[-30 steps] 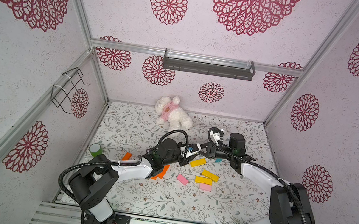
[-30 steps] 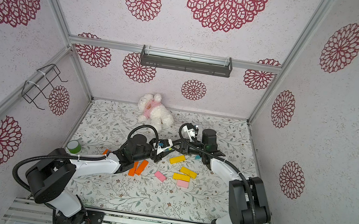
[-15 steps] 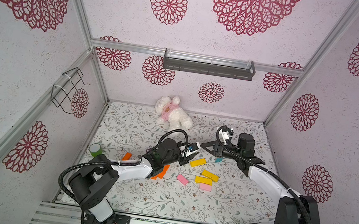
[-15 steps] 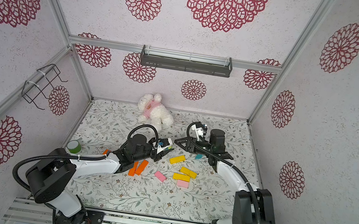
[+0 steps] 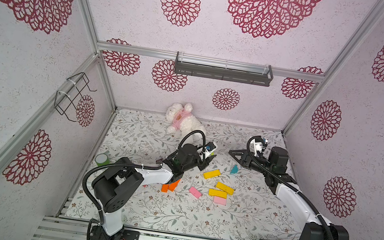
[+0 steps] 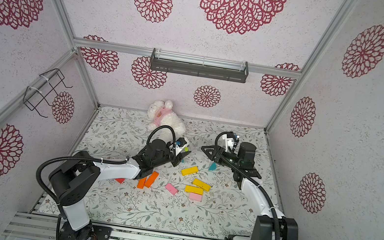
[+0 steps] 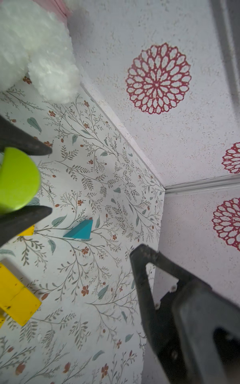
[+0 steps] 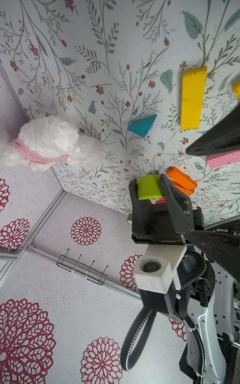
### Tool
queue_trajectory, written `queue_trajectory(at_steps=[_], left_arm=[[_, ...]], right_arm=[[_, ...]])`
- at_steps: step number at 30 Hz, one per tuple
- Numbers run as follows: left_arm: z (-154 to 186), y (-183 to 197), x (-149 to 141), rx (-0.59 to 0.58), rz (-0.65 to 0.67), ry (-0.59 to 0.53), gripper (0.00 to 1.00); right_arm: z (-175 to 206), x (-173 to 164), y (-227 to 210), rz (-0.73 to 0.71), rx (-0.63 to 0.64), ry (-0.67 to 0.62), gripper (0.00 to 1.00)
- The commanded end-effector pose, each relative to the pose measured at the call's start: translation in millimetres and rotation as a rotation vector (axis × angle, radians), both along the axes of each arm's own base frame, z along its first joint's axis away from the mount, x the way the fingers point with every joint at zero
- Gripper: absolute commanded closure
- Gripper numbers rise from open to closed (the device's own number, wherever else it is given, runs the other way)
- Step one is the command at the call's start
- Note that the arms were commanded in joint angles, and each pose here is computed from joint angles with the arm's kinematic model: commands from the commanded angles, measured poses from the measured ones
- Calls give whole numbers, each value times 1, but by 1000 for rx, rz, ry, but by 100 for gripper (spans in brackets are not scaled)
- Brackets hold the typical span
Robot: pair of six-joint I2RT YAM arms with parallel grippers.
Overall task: Assemble a carrot with building blocks
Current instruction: Place the building block at the center of the board.
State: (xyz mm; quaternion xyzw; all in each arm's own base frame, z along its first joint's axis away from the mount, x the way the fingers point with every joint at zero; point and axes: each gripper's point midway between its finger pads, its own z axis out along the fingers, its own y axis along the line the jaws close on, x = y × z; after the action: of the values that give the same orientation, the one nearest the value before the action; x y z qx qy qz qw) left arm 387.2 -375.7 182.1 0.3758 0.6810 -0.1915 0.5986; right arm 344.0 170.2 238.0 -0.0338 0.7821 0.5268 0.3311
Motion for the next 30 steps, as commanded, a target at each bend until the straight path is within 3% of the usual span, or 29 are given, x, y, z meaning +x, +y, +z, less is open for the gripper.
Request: queue_trajectory(at_steps=[1, 14, 21, 30], left_arm=[[-4, -15, 11, -66, 66, 47, 78], [-83, -44, 50, -44, 230, 374, 77], [-108, -40, 60, -44, 318, 429, 81], [-119, -33, 52, 58, 276, 449, 79]], right_arm=[[18, 0, -9, -35, 11, -54, 41], [28, -1, -21, -69, 30, -89, 41], [33, -2, -22, -71, 39, -105, 42], [43, -5, -22, -67, 55, -129, 41]])
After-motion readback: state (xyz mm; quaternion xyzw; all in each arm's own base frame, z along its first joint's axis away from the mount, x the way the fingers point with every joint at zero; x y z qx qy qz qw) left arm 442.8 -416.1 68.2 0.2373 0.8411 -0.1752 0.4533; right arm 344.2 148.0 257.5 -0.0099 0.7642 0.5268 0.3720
